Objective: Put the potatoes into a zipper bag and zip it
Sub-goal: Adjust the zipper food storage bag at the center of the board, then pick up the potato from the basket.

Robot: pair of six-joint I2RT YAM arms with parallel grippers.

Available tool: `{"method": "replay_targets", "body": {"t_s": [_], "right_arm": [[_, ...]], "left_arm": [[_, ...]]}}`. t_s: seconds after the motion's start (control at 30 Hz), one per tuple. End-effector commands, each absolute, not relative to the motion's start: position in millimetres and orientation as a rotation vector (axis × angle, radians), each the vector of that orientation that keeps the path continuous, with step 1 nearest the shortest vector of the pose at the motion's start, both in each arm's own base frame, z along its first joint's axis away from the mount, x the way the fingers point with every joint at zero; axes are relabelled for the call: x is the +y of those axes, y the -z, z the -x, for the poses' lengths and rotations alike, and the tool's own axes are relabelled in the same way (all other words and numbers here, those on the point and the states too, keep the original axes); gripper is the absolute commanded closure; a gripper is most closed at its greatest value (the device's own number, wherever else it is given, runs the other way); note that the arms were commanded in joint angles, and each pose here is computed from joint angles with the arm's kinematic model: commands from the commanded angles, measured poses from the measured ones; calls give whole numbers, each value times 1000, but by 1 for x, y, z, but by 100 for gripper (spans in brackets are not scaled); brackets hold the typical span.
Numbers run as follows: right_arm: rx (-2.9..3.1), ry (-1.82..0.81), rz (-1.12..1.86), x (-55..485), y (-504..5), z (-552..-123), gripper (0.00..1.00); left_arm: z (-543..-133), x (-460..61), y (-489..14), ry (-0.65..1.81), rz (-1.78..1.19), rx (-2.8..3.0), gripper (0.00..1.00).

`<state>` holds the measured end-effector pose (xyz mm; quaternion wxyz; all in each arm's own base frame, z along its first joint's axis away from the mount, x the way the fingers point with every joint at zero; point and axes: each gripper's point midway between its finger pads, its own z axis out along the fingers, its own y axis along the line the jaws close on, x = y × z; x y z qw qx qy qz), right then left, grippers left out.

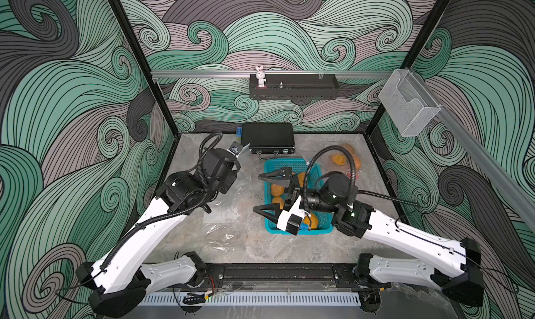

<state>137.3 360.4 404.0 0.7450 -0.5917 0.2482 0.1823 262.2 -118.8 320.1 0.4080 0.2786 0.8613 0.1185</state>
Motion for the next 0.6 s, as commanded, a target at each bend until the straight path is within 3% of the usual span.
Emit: {"method": "replay_targets", "body": {"t_s": [0.0,0.1,0.27,0.4,0.57], "right_arm": [[1044,-658,750,314,-412,-199,0],[1515,-682,352,262,-360,-254,0],[1880,-896,118,247,-297,-261,3],[2018,-1014,63,252,-268,-257,5],[2249,-899,90,238,-232,-262,4]], "left_arm": [[-254,-164,-282,-13,-767,2283,100],[-243,-189,-245,179,-766,2382,100],[-238,-215,-237,421,-685,2372,100],[-238,-223,-236,504,-659,2350,100],[-241,-219,-222,478,-640,2386,100]]}}
